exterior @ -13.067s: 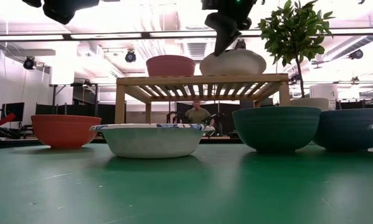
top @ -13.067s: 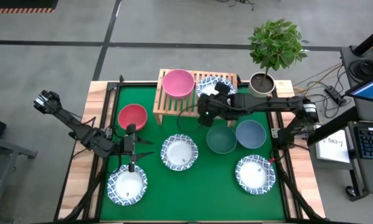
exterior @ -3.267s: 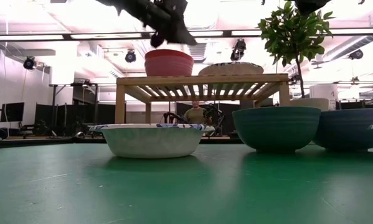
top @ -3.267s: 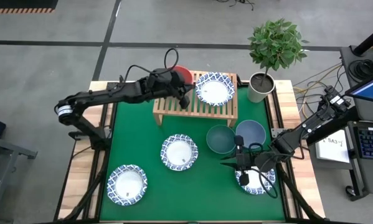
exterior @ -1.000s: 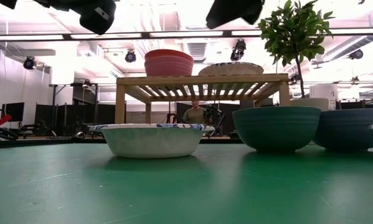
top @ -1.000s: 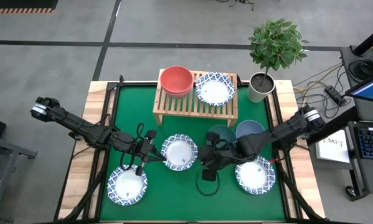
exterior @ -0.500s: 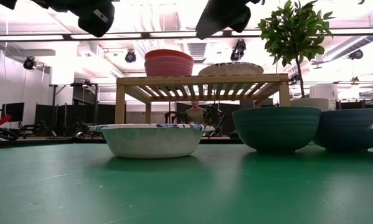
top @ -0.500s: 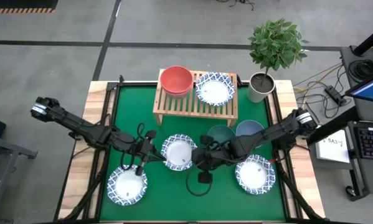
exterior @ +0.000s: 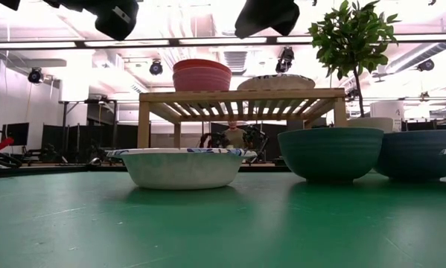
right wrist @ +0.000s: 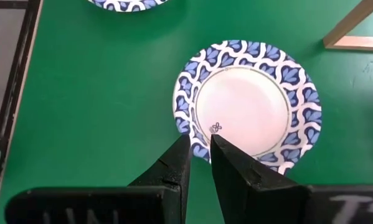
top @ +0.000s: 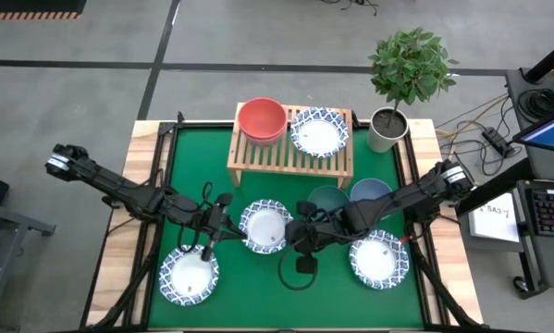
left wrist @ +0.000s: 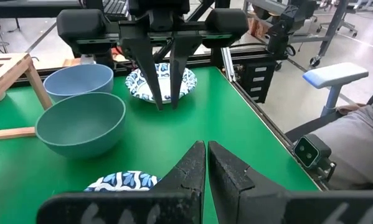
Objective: Place and stack bowls onto a shelf
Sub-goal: Stack the white bowl on top of the white bowl on the shelf
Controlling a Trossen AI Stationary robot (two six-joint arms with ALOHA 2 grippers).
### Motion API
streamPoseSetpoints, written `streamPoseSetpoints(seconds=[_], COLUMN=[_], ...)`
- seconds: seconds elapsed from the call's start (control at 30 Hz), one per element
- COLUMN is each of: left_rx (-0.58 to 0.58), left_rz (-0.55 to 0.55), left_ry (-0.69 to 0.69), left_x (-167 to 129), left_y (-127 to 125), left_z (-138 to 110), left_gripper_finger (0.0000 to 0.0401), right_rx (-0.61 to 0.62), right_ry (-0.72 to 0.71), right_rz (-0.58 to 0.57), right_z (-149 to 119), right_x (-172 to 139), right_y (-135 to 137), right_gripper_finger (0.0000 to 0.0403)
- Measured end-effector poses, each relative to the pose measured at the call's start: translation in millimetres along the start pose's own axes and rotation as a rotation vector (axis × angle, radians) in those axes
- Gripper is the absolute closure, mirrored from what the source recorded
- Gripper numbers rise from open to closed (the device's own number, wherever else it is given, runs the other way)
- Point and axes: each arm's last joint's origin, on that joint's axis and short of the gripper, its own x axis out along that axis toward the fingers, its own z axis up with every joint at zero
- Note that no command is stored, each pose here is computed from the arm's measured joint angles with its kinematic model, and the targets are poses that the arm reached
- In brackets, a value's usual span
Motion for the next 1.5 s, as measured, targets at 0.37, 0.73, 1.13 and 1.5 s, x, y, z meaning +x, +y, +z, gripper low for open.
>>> streamPoseSetpoints(seconds=[0.37, 0.73, 1.13, 1.5], left_rx=[-0.001, -0.002, -0.002, -0.002], left_rz=[-0.001, 0.088, 0.087, 0.088], left_ry=[-0.024, -0.032, -0.031, -0.028], left_x=[0, 0, 0, 0], left_y=[0, 3, 3, 3], left_z=[2, 3, 3, 2], left_gripper_finger=[0.04, 0.04, 0.04, 0.04], right_rx=[0.112, 0.146, 0.206, 0.259], right_ry=[0.183, 0.319, 0.622, 0.625], right_rz=[-0.013, -0.009, -0.127, -0.243], right_z=[-26, -36, -63, -99], right_x=[-9, -13, -28, -67], right_y=[20, 16, 8, -21], right_gripper_finger=[0.0351, 0.0293, 0.0221, 0.0227])
